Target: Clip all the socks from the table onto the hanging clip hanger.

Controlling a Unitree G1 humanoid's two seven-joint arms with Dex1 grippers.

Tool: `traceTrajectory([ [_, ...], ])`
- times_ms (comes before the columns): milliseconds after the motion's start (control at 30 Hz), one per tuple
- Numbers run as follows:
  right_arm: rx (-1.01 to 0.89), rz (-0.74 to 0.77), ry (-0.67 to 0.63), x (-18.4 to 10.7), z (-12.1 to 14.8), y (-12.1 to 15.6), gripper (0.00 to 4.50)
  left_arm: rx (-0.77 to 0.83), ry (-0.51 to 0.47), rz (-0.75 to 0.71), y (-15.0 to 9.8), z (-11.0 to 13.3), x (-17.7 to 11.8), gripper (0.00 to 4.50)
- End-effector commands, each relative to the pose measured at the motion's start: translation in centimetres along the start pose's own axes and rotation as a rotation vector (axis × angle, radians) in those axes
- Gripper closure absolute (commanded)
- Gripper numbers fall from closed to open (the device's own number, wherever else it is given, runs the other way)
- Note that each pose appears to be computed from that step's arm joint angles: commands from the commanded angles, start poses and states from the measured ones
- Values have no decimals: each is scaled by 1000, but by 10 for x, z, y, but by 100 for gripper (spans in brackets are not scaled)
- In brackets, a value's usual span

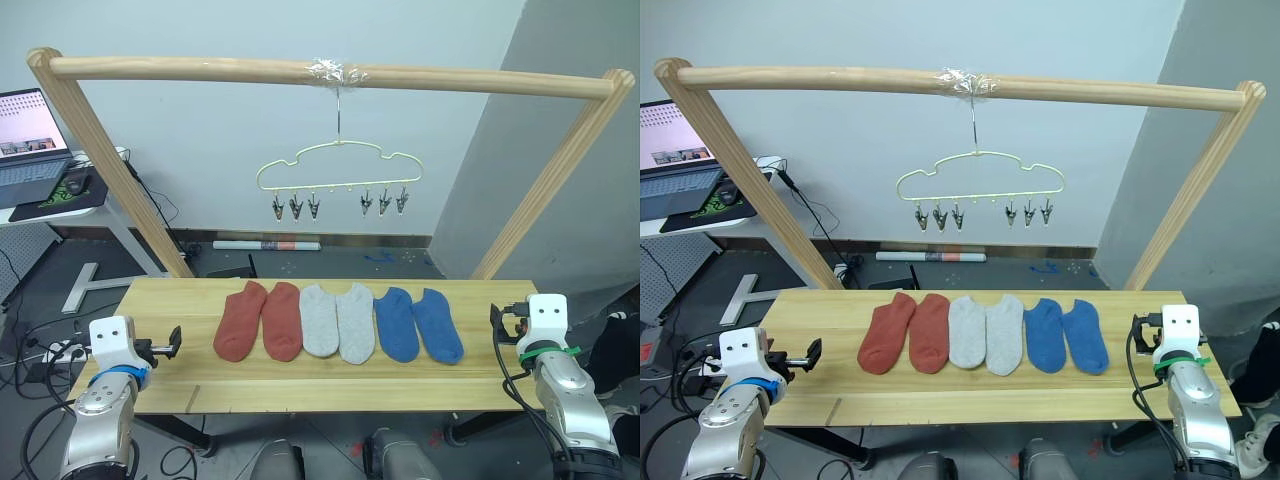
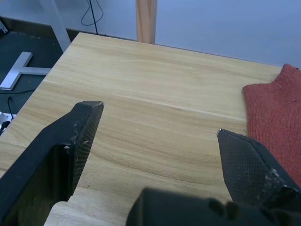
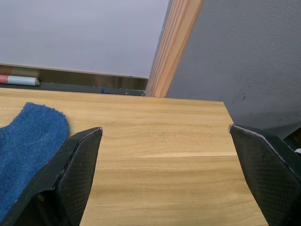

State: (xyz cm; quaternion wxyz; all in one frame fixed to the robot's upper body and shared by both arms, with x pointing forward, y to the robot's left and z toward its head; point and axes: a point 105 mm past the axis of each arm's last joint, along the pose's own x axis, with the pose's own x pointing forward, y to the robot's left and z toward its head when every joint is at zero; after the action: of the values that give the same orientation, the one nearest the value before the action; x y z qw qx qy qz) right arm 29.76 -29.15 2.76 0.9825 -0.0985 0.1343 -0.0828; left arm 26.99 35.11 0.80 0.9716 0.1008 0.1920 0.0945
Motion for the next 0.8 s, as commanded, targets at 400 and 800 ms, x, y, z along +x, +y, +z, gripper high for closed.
traceTrajectory([
  [400, -16, -26, -69, 0, 19, -7, 0, -4, -64, 31, 11, 18, 0, 4],
  [800, -14, -33, -70, -1, 20, -8, 0, -7, -72, 30, 11, 20, -4, 4],
])
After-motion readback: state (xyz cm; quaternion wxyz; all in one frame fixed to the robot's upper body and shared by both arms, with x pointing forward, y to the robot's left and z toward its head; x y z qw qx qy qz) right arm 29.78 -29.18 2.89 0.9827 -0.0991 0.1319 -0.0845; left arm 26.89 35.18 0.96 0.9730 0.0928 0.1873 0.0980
